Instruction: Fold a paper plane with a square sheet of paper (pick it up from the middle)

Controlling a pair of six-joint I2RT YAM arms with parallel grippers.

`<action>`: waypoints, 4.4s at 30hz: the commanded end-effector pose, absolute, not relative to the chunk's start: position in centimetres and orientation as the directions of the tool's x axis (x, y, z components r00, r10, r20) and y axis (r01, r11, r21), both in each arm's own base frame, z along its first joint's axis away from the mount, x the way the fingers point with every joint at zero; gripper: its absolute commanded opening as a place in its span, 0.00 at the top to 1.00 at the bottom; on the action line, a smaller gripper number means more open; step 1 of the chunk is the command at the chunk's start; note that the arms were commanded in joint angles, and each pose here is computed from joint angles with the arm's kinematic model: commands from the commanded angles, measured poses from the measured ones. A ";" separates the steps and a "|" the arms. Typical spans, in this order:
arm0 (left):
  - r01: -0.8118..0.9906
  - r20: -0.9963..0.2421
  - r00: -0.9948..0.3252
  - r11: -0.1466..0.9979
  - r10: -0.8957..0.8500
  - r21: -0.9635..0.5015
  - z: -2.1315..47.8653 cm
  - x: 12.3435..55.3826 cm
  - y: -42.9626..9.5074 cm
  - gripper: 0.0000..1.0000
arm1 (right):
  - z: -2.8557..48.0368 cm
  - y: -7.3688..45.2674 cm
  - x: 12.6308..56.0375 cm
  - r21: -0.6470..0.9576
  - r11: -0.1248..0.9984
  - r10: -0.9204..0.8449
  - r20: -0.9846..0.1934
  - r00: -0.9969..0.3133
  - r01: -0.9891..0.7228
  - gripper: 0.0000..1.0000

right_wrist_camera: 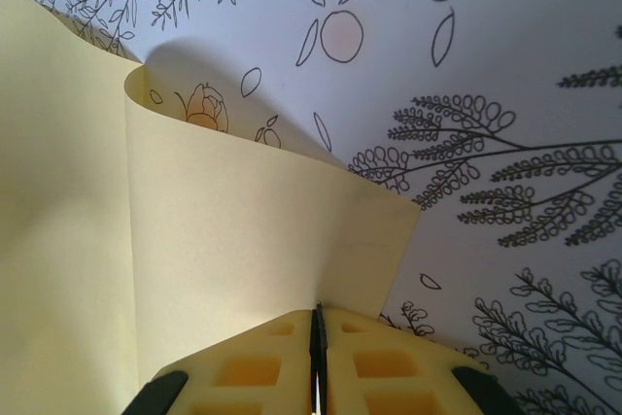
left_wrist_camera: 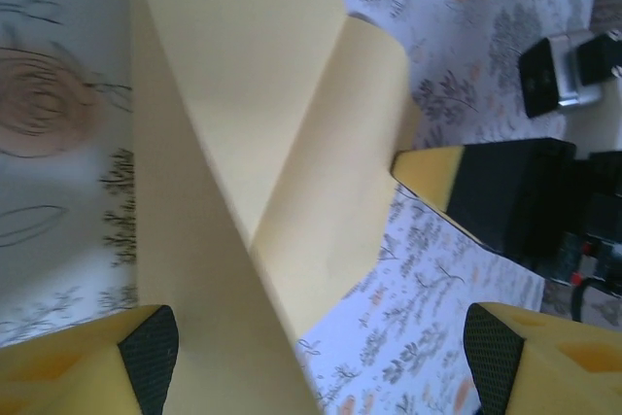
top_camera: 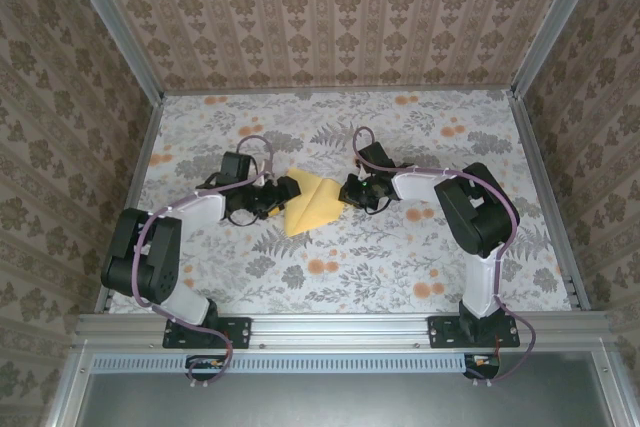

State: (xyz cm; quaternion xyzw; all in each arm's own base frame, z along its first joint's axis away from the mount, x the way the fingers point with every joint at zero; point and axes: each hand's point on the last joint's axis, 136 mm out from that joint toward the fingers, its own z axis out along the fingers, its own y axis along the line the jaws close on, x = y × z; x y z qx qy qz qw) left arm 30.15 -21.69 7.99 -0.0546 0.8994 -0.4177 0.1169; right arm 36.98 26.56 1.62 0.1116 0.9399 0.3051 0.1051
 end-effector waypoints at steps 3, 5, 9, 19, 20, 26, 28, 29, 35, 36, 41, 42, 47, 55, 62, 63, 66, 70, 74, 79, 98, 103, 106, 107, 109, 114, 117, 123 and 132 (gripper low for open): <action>0.150 -0.228 -0.971 0.563 -0.071 -0.813 10.5 28.6 -25.0 0.19 | 0.1 26.0 35.6 0.546 0.821 0.248 -0.082 -0.965 0.165 0.89; 0.177 -0.238 -0.971 0.559 -0.038 -0.810 10.6 28.1 -26.0 0.19 | 1.0 26.2 35.8 0.565 0.812 0.242 -0.097 -0.966 0.147 0.88; 0.196 -0.229 -0.973 0.553 0.009 -0.810 10.1 27.3 -27.6 0.19 | 4.3 26.1 36.5 0.604 0.790 0.247 -0.160 -0.956 0.103 0.86; 0.250 -0.240 -0.967 0.506 0.087 -0.825 10.8 26.3 -29.8 0.19 | 9.2 23.6 36.8 0.588 0.807 0.290 -0.322 -0.901 0.050 0.83; 0.255 -0.245 -0.966 0.507 0.089 -0.824 10.9 26.2 -29.8 0.20 | 9.5 23.7 36.8 0.592 0.805 0.291 -0.328 -0.899 0.044 0.83; 0.221 -0.266 -0.964 0.591 0.011 -0.776 10.8 27.3 -27.5 0.26 | 10.3 25.4 36.5 0.599 0.801 0.244 -0.340 -0.908 -0.009 0.83; 0.165 -0.262 -0.963 0.632 -0.062 -0.757 10.3 28.1 -25.7 0.31 | 10.1 26.7 36.1 0.599 0.800 0.217 -0.331 -0.918 -0.028 0.84; 0.124 -0.264 -0.957 0.659 -0.117 -0.742 10.0 28.8 -24.2 0.35 | 9.9 27.7 36.0 0.603 0.797 0.197 -0.324 -0.925 -0.041 0.85; -0.097 -0.236 -0.911 0.733 -0.337 -0.673 8.2 29.8 -17.4 0.46 | 7.6 34.0 34.0 0.598 0.794 0.071 -0.268 -0.961 -0.108 0.92; -0.130 -0.231 -0.902 0.741 -0.364 -0.659 7.9 29.7 -16.6 0.46 | 7.3 34.6 33.8 0.599 0.793 0.061 -0.261 -0.963 -0.112 0.93; -0.240 -0.220 -0.864 0.754 -0.453 -0.611 6.8 29.2 -13.4 0.46 | 4.9 38.3 32.2 0.597 0.790 -0.029 -0.194 -0.981 -0.141 0.94; -0.250 -0.214 -0.862 0.752 -0.460 -0.610 6.6 29.1 -13.3 0.46 | 4.4 38.7 31.8 0.596 0.791 -0.042 -0.178 -0.983 -0.142 0.94; -0.259 -0.197 -0.864 0.744 -0.464 -0.616 6.2 29.0 -13.3 0.44 | 2.3 38.9 30.7 0.565 0.809 -0.099 -0.136 -0.986 -0.159 0.94; -0.239 -0.182 -0.876 0.730 -0.447 -0.640 6.2 29.4 -14.1 0.44 | 0.2 35.9 28.8 0.456 0.834 -0.285 -0.122 -0.951 -0.309 0.94; -0.179 -0.196 -0.896 0.727 -0.399 -0.663 6.9 29.4 -15.5 0.44 | 1.1 32.5 26.3 0.405 0.743 -0.523 -0.144 -0.840 -0.533 0.91; -0.169 -0.201 -0.898 0.728 -0.392 -0.665 7.0 29.5 -15.8 0.44 | 1.7 32.6 26.3 0.410 0.731 -0.530 -0.162 -0.832 -0.545 0.90; -0.129 -0.209 -0.910 0.725 -0.357 -0.677 7.3 29.7 -17.2 0.45 | 4.4 33.5 27.1 0.465 0.715 -0.458 -0.252 -0.852 -0.522 0.86; -0.066 -0.219 -0.928 0.712 -0.302 -0.699 7.7 29.9 -20.0 0.50 | 7.7 32.6 29.4 0.542 0.754 -0.220 -0.325 -0.920 -0.372 0.70; 0.012 -0.229 -0.947 0.690 -0.224 -0.724 8.4 29.8 -23.5 0.58 | 8.7 28.7 30.8 0.597 0.779 0.022 -0.333 -0.943 -0.193 0.61; 0.071 -0.220 -0.966 0.676 -0.137 -0.733 7.9 29.6 -27.0 0.70 | 8.0 24.9 30.9 0.619 0.784 0.177 -0.297 -0.939 -0.048 0.50; -0.048 -0.050 -0.994 0.826 -0.092 -0.561 0.6 28.0 -26.5 0.86 | 4.4 23.5 29.5 0.650 0.750 0.268 -0.125 -0.955 0.125 0.45; -0.092 0.000 -0.994 0.857 -0.106 -0.507 -0.9 27.1 -25.3 0.87 | 3.6 23.5 28.2 0.632 0.760 0.250 -0.072 -0.966 0.150 0.48; -0.103 0.013 -0.994 0.857 -0.112 -0.504 -1.4 26.9 -25.2 0.87 | 3.2 23.8 27.5 0.627 0.761 0.240 -0.037 -0.970 0.164 0.51; -0.105 0.016 -0.993 0.857 -0.113 -0.504 -1.4 26.8 -25.2 0.88 | 3.1 24.0 27.3 0.629 0.759 0.237 -0.027 -0.971 0.167 0.52; -0.108 0.018 -0.993 0.857 -0.114 -0.503 -1.5 26.7 -25.2 0.88 | 2.8 24.4 27.0 0.629 0.759 0.226 -0.012 -0.974 0.169 0.54; -0.108 0.019 -0.993 0.855 -0.114 -0.507 -1.4 26.8 -25.2 0.88 | 2.3 25.0 26.1 0.616 0.770 0.205 0.013 -0.979 0.170 0.60; -0.109 0.021 -0.993 0.855 -0.114 -0.507 -1.5 26.7 -25.2 0.88 | 1.8 24.8 25.5 0.584 0.794 0.194 0.019 -0.981 0.168 0.61; -0.112 0.024 -0.993 0.855 -0.115 -0.507 -1.6 26.6 -25.2 0.88 | 1.3 25.5 24.7 0.581 0.801 0.155 0.034 -0.987 0.146 0.62; -0.114 0.026 -0.993 0.852 -0.118 -0.510 -1.6 26.6 -25.3 0.88 | 1.7 26.9 24.7 0.637 0.759 0.144 0.037 -0.989 0.134 0.63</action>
